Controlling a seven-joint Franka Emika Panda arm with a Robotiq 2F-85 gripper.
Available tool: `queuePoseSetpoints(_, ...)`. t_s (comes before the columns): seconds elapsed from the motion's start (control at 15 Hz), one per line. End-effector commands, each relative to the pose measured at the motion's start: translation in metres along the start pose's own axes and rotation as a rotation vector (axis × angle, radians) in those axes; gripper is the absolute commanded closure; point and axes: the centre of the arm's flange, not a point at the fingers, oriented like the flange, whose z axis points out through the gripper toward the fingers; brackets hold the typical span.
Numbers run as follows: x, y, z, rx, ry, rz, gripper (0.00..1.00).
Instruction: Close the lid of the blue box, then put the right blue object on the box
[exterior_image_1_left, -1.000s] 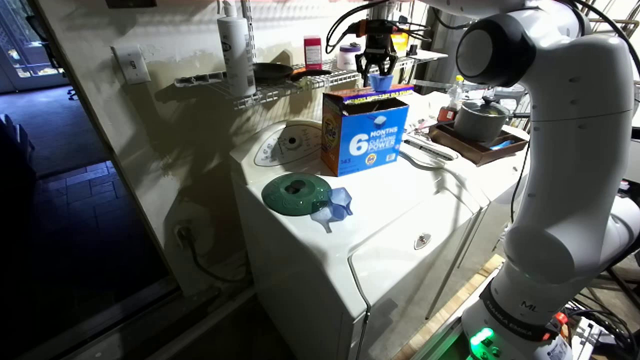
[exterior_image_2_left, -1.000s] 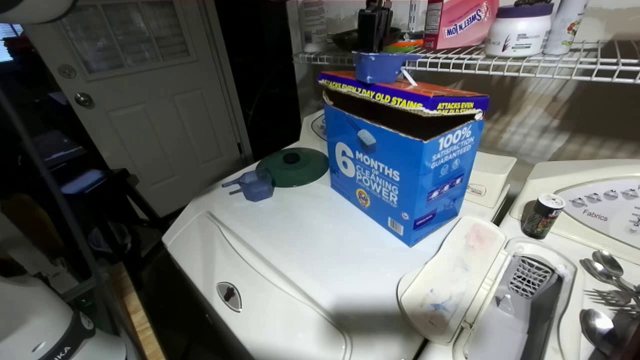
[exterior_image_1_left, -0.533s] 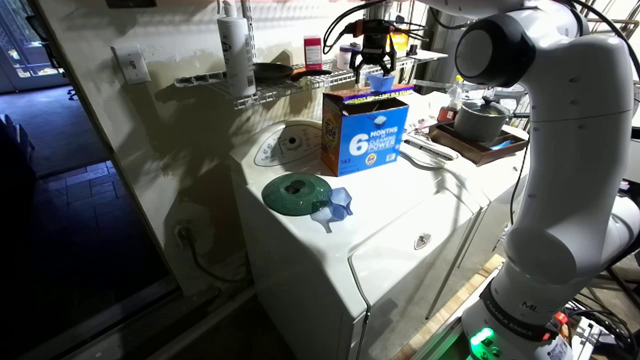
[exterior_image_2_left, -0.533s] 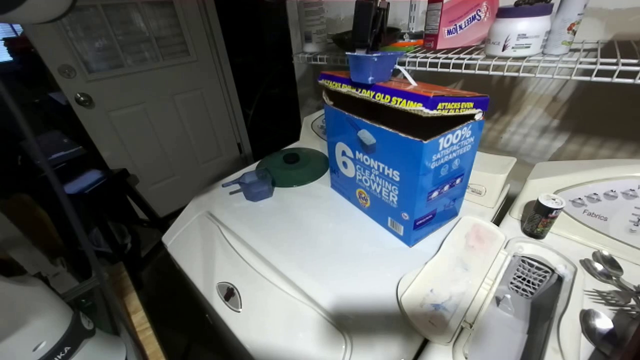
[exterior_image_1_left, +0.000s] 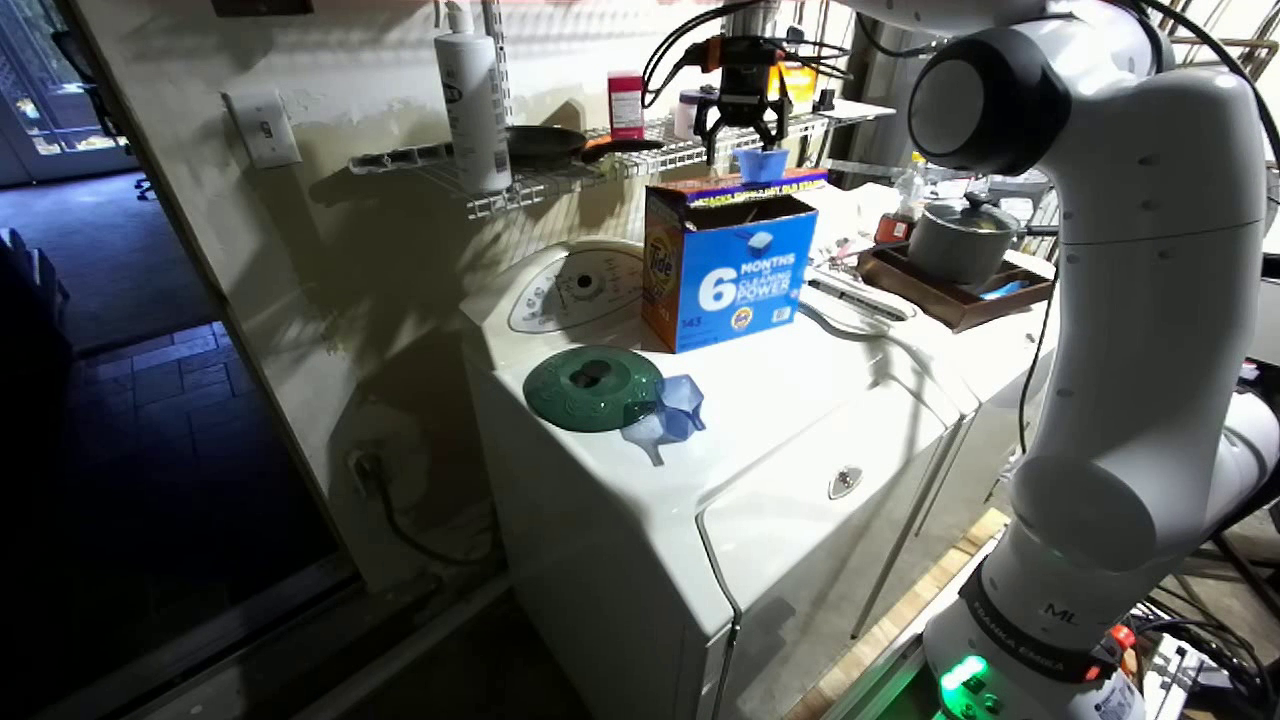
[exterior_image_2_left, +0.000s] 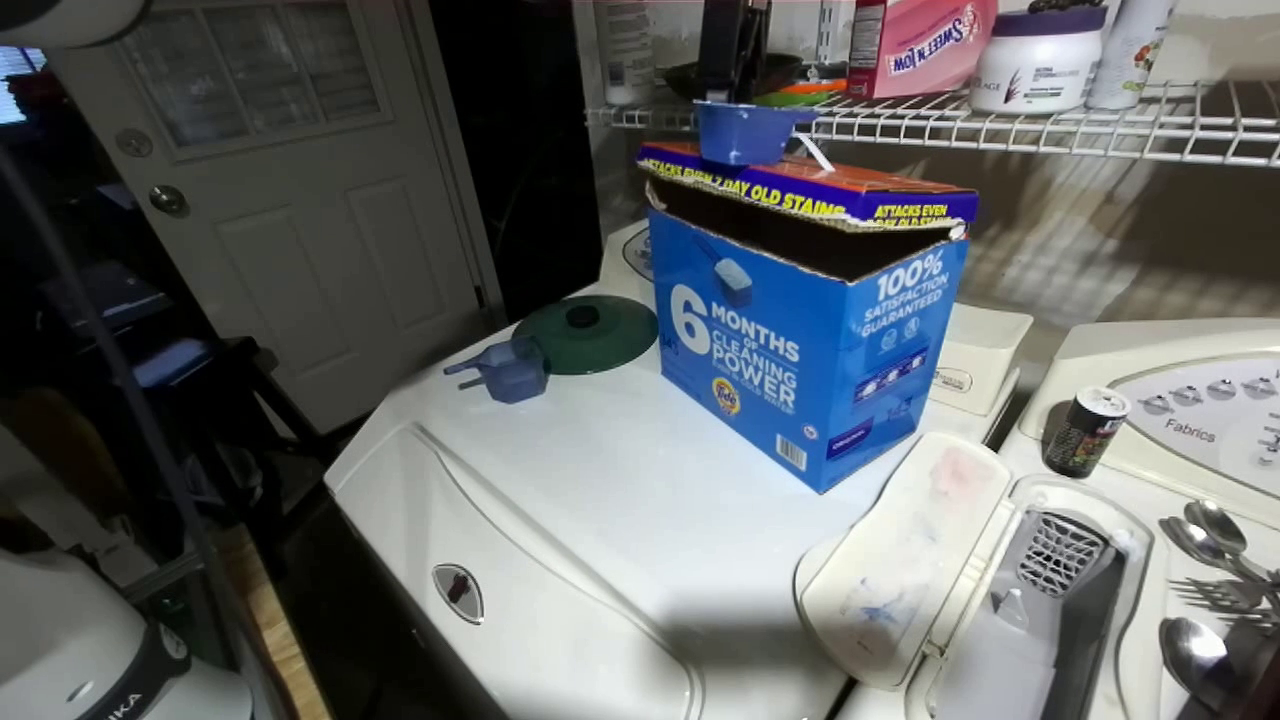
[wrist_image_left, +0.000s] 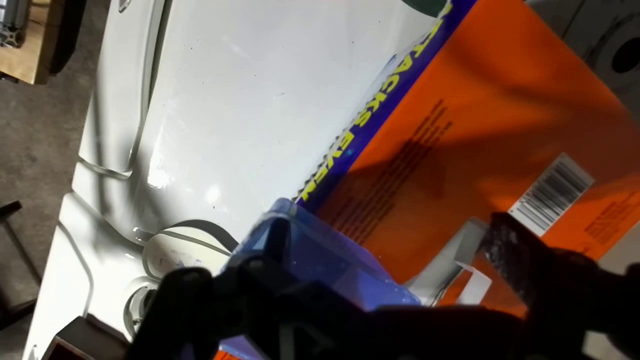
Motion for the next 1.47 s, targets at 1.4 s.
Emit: queuePoseSetpoints(1.4,-0.046,-0.009,-0.035,-0.191,0.247,-0.177,0.00)
